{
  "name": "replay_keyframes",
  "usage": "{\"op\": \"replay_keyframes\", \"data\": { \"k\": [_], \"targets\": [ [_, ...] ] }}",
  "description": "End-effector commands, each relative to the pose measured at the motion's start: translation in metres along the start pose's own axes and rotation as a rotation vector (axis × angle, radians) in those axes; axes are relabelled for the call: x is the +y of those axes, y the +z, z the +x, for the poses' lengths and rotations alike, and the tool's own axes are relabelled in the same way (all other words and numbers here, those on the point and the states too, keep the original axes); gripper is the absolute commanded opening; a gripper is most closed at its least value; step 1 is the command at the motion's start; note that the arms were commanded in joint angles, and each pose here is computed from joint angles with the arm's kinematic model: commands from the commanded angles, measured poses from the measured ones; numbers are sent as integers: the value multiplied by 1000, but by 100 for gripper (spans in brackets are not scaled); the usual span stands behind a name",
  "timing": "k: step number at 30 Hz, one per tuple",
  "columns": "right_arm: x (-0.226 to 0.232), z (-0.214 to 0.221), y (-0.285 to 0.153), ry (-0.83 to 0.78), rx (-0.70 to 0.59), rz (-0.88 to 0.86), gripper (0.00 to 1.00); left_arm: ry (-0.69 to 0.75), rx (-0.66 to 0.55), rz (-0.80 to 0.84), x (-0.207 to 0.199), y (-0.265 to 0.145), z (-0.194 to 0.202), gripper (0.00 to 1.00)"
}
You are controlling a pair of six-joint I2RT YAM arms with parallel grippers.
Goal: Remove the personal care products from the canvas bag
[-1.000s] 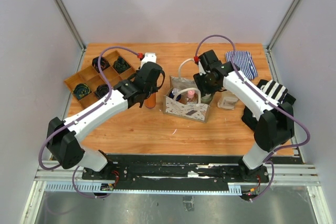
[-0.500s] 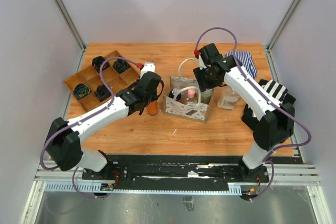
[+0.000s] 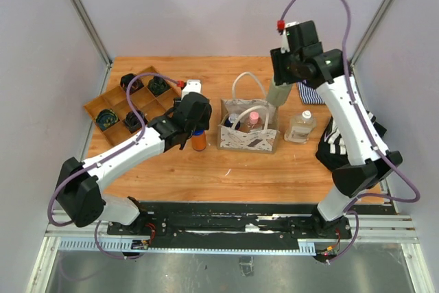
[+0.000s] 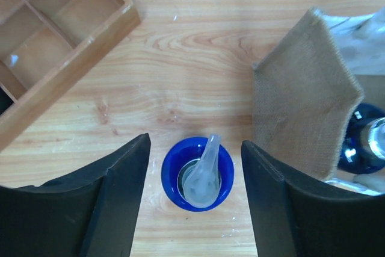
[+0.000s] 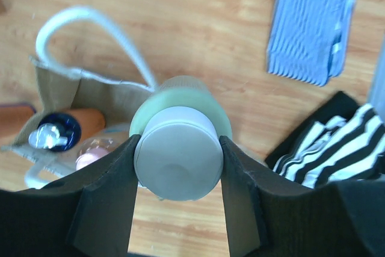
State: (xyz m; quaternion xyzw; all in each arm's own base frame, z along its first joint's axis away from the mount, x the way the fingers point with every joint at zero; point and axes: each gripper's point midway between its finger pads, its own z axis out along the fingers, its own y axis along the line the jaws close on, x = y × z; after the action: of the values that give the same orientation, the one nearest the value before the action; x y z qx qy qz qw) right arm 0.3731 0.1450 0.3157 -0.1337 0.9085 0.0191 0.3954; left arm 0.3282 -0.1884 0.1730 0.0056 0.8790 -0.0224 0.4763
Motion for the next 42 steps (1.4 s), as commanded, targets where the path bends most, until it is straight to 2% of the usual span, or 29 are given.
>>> {"op": "replay_keyframes", "data": {
  "k": [1, 7, 11, 14, 18, 23, 33, 35, 42],
  "targets": [
    [-58, -46, -55, 80, -197, 159, 11, -19, -156, 34, -7, -32, -80, 67],
    [-90, -56, -59, 157, -235, 193, 12, -28, -260, 198, -41, -59, -142, 70],
    [-103, -41, -28, 187, -167, 186, 12, -8, -277, 308, -74, -56, -163, 70],
    [-109, -25, -1, 206, -116, 181, 11, 35, -248, 371, -101, -39, -163, 70],
    [-120, -2, 35, 235, -65, 185, 11, 120, -144, 421, -133, 0, -139, 70],
    [-119, 27, 79, 241, 30, 161, 12, 150, -1, 402, -145, 37, -96, 69],
    [-106, 81, 136, 256, 232, 108, 14, 150, 103, 513, -156, 28, -63, 70],
    [-104, 87, 139, 259, 257, 100, 19, 160, 131, 528, -157, 23, -59, 70],
    [-99, 106, 147, 251, 315, 80, 55, 175, 229, 496, -143, 3, -38, 69]
  ]
}}
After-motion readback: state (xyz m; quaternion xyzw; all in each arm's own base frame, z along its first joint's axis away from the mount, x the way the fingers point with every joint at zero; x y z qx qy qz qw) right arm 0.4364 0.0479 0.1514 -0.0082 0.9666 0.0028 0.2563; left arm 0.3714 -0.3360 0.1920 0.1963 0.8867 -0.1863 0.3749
